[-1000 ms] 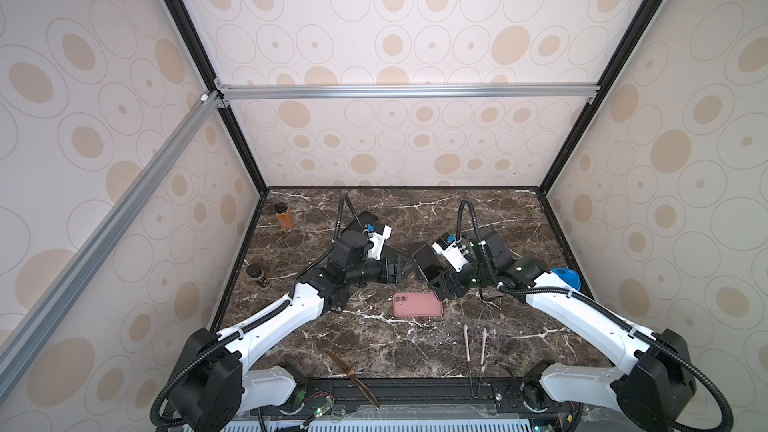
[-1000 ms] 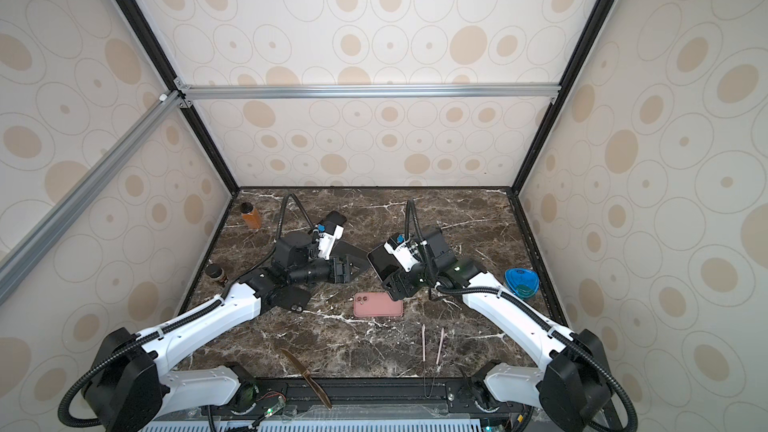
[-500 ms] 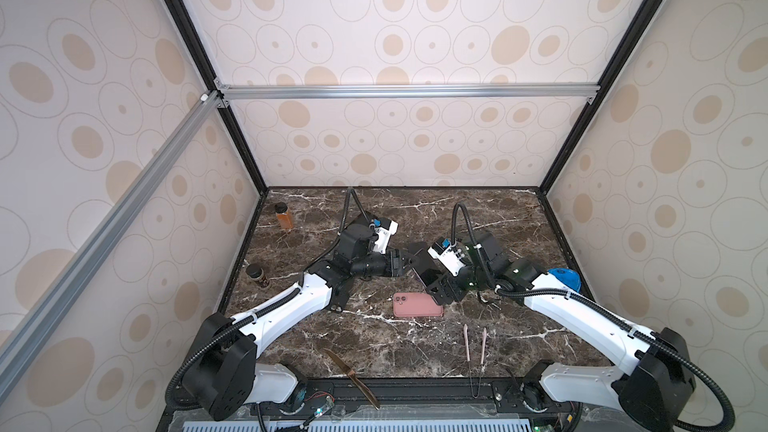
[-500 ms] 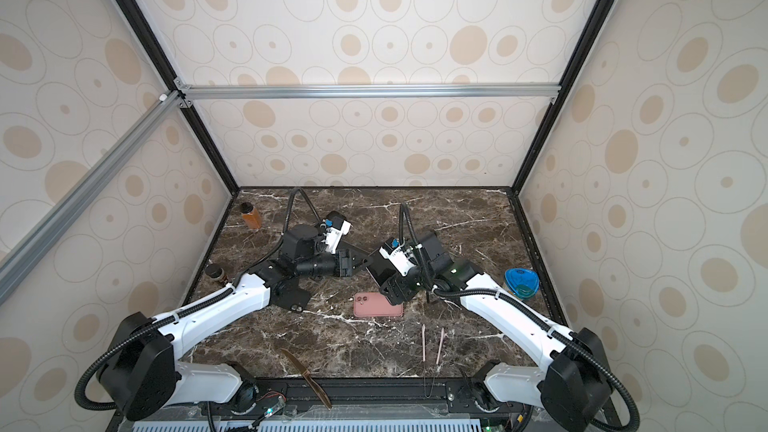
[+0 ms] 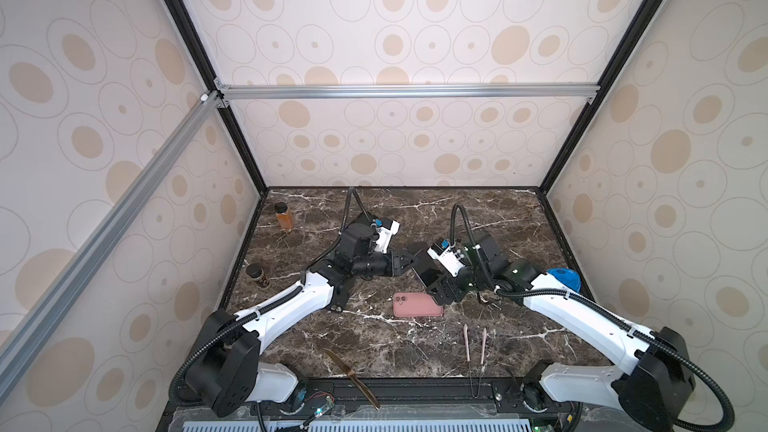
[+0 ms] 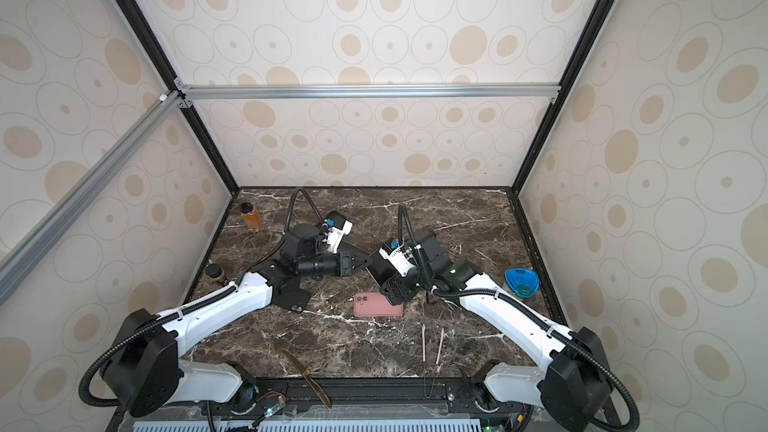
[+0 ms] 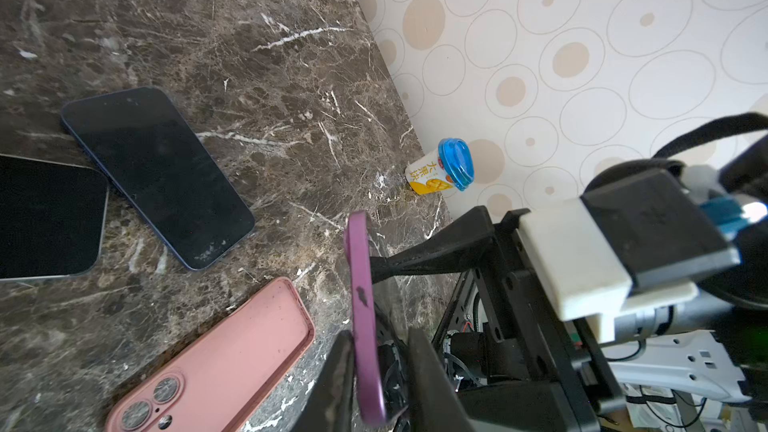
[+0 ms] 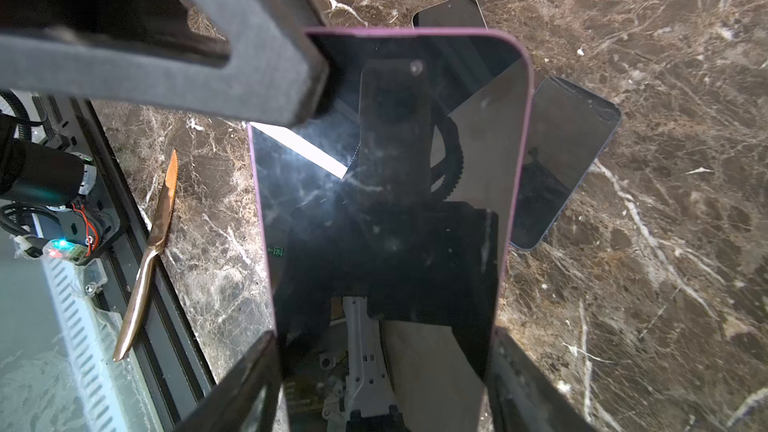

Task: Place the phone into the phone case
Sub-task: 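Bring the held phone to the left gripper and grasp its edge with it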

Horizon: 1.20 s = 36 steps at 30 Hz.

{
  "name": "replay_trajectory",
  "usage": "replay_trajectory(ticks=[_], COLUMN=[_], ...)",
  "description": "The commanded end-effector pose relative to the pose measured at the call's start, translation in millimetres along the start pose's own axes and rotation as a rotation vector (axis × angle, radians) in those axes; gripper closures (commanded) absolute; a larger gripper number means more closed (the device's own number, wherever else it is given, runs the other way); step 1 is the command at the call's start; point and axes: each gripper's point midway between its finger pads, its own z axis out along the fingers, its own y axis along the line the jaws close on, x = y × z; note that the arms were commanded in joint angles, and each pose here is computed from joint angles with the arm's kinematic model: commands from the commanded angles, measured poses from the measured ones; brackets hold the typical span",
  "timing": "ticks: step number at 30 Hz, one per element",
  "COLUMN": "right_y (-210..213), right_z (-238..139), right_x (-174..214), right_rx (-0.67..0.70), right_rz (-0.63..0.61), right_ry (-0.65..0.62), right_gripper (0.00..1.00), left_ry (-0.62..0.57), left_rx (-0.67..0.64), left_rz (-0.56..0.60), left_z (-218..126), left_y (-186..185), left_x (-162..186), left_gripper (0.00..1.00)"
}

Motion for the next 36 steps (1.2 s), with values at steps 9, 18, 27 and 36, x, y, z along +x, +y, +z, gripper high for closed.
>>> replay_trajectory(ticks=[9,18,27,36], right_y=[1,-2,0,10], right_z=[-7,-9,-16,-27], right_x=[-20,-18,-8,-10], right_rx=[0.035,0.064,0.072,0.029], right_rz=[-0.07,-0.062,-0.026,0.0], right_ry=[-0.059,-0.058,-0.05,-0.092], right_gripper=[0.91,0.54,0.19,0.12], left_ry=[-0.019,-0.025,-0.065,-0.104], left_rx=[0.072,0.088,0.089,0.107], left_rz=[0.005,0.008,0.047,0.099], left_z=[1,1,-6,-15], left_y=[-15,-18,-19,-23], left_x=[-11,-15,-23,-28], left_gripper=[0.91,1.0,1.0,1.0])
